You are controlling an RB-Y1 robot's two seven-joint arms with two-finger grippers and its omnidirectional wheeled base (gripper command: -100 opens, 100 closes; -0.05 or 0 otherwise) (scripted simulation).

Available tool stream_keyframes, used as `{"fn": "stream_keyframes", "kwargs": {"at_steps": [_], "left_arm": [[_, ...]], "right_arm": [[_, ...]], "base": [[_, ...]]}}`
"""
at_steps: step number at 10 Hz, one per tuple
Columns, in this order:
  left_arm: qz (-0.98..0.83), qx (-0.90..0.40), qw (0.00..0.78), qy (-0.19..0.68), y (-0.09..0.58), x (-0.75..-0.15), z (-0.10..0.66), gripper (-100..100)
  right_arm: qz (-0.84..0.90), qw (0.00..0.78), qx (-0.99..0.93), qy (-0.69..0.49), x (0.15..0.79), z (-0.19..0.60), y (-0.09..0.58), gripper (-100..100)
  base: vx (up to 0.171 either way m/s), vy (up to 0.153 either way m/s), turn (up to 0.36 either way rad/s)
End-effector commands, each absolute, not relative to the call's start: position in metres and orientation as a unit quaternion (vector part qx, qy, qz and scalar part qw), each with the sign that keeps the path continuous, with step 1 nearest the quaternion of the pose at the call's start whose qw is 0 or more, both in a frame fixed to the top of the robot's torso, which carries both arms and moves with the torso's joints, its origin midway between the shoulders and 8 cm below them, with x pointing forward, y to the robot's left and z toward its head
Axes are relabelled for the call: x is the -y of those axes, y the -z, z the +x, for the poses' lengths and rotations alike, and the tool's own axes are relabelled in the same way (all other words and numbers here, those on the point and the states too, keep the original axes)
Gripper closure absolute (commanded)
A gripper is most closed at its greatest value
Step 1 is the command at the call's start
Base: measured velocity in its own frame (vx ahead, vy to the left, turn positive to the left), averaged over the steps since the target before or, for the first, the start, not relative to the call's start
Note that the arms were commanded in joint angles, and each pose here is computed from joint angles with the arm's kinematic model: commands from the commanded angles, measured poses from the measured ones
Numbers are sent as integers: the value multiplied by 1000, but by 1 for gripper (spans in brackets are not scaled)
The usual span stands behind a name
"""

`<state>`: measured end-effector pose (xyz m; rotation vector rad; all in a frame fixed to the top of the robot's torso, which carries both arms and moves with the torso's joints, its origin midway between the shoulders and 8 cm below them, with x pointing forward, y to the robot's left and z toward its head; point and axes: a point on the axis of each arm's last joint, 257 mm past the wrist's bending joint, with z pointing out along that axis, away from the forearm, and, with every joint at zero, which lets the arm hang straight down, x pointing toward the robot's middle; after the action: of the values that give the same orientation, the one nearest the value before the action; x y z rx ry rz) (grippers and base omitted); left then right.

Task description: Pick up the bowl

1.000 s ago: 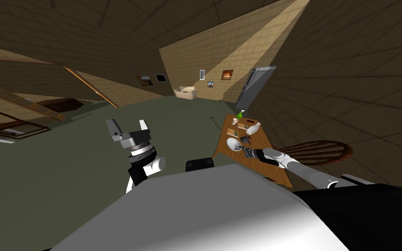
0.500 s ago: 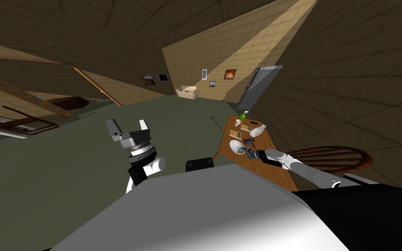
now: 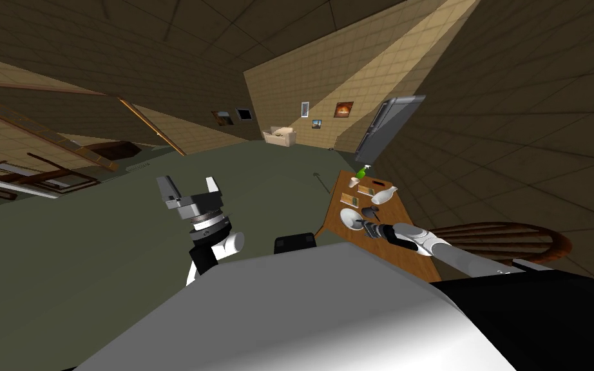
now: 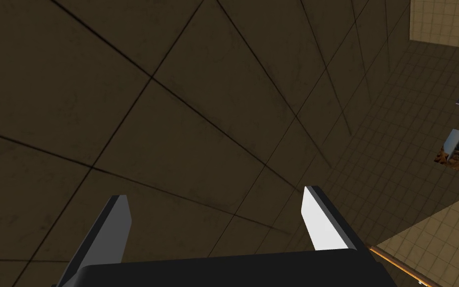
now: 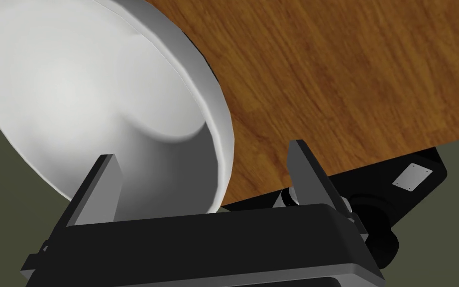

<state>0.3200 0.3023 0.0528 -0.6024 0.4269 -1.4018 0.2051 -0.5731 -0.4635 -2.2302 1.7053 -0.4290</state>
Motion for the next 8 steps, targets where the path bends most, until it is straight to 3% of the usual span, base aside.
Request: {"fn": "stream_keyframes", "kwargs": {"at_steps": [1, 8], "left_arm": [[-271, -192, 702, 630, -53, -302, 320, 0], [-271, -192, 702, 630, -53, -302, 320, 0]], "right_arm": [[-771, 155, -599, 152, 572, 204, 463, -100], [-762, 152, -610, 156, 570, 181, 471, -100]], "base": [[2, -11, 61], [1, -14, 64]]}}
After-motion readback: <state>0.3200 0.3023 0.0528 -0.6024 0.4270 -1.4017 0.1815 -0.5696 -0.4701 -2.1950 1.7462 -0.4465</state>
